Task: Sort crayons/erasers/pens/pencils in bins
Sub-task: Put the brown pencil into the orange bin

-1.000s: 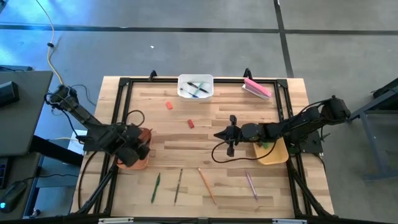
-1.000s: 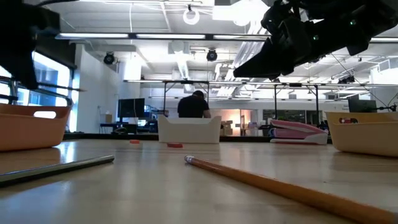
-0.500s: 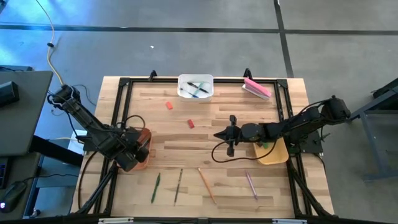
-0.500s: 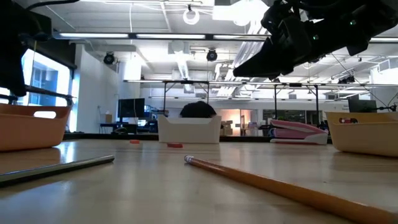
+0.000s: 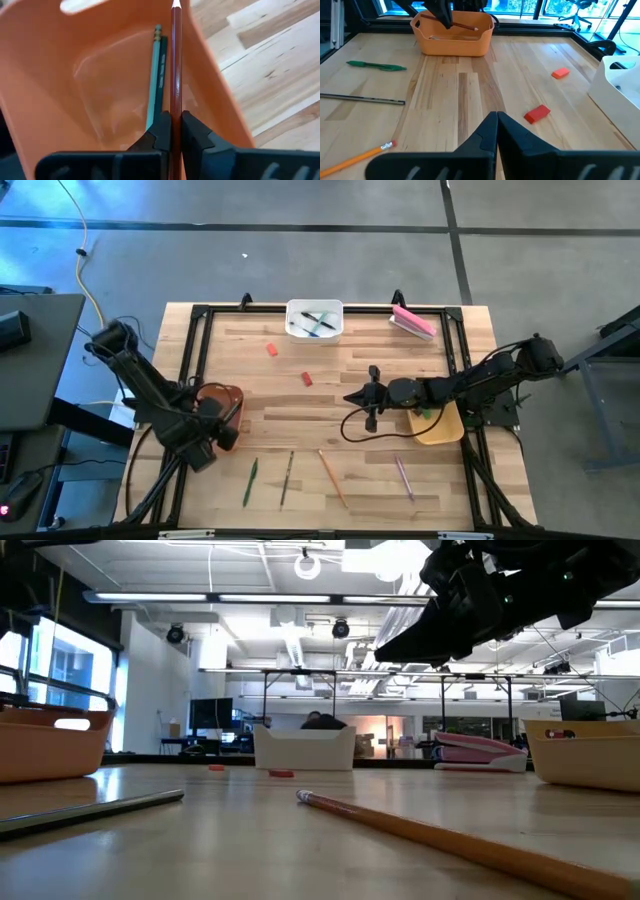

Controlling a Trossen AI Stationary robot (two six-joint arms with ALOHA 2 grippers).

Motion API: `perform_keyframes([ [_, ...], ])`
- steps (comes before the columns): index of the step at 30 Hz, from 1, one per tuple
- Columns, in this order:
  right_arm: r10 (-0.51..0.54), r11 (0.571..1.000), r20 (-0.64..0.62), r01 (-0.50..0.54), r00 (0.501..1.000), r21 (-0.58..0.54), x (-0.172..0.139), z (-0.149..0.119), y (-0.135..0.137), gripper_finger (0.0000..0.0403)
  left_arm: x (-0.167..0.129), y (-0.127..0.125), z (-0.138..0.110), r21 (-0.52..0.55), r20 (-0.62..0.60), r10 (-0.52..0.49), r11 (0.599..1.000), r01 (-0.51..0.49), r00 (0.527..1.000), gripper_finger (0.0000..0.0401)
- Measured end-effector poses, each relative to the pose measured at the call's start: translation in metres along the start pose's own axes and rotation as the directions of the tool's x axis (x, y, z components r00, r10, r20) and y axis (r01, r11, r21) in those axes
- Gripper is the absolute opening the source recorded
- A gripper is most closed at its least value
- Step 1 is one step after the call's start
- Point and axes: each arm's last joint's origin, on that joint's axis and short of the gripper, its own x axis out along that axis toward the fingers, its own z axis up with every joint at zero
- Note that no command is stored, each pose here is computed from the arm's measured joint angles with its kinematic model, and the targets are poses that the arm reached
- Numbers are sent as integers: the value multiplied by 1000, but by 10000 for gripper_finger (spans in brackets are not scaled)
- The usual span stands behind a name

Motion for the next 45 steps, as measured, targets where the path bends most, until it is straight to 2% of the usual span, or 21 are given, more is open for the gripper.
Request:
perform_keyframes([
  [12, 2, 1000, 0, -2, 1000, 3, 0, 0, 0, 0, 19, -9, -19, 41, 82, 116, 992, -120, 990, 5],
  [20, 2, 1000, 0, -2, 1000, 4, 0, 0, 0, 0, 29, -14, -25, 50, 137, 135, 989, -142, 981, 5],
  [36, 2, 1000, 0, -2, 1000, 5, 0, 0, 0, 0, 25, -14, -13, 68, 73, 144, 987, -149, 987, 6],
  [45, 3, 1000, 0, -3, 1000, 5, 0, 0, 0, 0, 23, -13, -12, 77, 52, 135, 987, -139, 989, 51],
])
